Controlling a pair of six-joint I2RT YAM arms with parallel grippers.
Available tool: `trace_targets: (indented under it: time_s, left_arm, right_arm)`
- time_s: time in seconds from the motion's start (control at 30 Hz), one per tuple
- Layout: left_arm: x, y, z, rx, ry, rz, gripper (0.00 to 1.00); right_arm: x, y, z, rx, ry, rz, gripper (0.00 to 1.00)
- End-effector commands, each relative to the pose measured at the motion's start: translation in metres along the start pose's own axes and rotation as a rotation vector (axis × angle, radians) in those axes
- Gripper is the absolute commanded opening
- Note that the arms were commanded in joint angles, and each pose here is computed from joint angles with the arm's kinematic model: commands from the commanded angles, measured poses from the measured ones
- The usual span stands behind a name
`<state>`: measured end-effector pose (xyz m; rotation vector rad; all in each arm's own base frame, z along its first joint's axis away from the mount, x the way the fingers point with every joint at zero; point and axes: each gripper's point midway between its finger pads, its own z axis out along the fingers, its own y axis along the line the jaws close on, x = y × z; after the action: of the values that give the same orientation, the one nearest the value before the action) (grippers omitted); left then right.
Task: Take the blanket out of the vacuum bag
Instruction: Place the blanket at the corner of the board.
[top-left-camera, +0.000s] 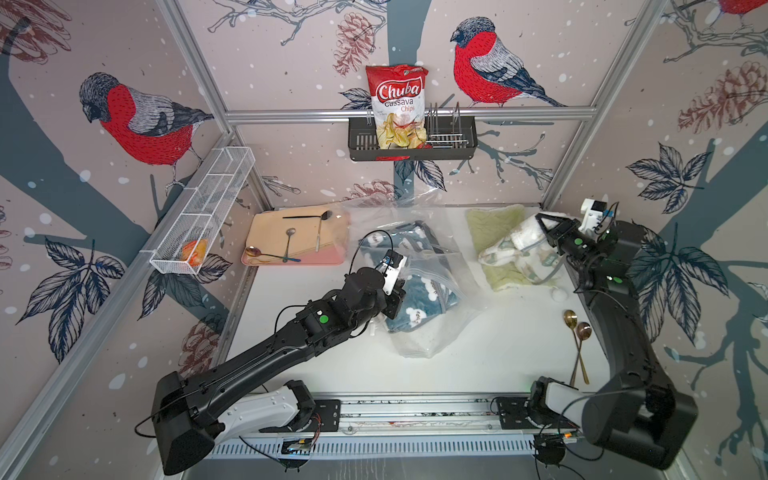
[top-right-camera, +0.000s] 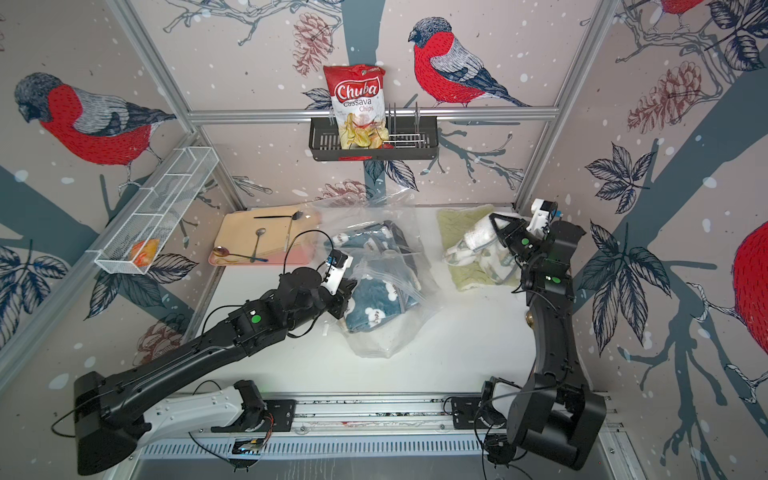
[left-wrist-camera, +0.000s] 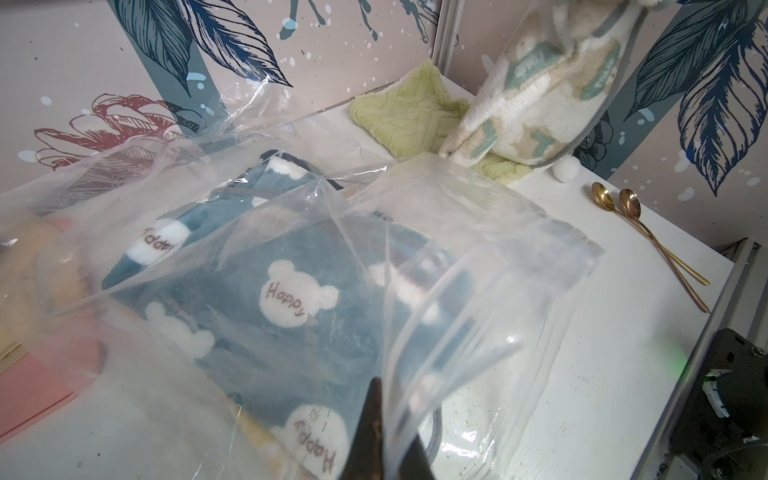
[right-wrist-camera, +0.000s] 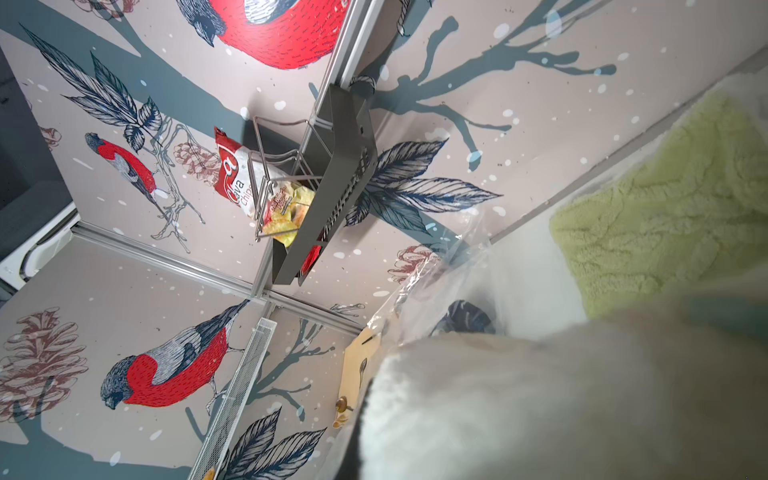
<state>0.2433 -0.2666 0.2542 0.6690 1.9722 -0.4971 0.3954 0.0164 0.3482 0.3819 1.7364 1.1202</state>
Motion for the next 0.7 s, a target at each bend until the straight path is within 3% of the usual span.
trace_targets:
  time_s: [0.0,0.13,0.2,0.3,0.4,0.5,0.67]
  left_arm:
    - [-0.01,0.001,0.001,-0.007,-0.04,0.011,0.0]
    - [-0.009,0.005,0.003,-0.028,-0.033,0.025,0.0]
    - [-0.007,0.005,0.004,-0.029,-0.031,0.029,0.0]
    - [-0.007,0.005,0.005,-0.028,-0.032,0.029,0.0]
    - [-0.005,0.002,0.006,-0.013,-0.026,0.028,0.0]
    - [-0.004,-0.001,0.007,0.004,-0.019,0.019,0.0]
    - [-0.006,-0.004,0.006,0.021,-0.023,0.014,0.0]
  right_arm:
    - [-0.033,0.021,0.032,-0.056,-0.027,-0.141,0.0]
    - [-0.07,0.029,0.078,-0.001,-0.031,-0.258,0.0]
    - [-0.069,0.01,0.089,0.069,-0.024,-0.283,0.0]
    - [-0.033,-0.069,0.089,0.202,-0.011,-0.219,0.0]
    - [0.022,-0.156,0.069,0.23,0.022,0.014,0.0]
    - [0.063,-0.183,0.043,0.247,0.015,0.104,0.0]
    - [0.075,-0.189,0.035,0.278,0.027,0.145,0.0]
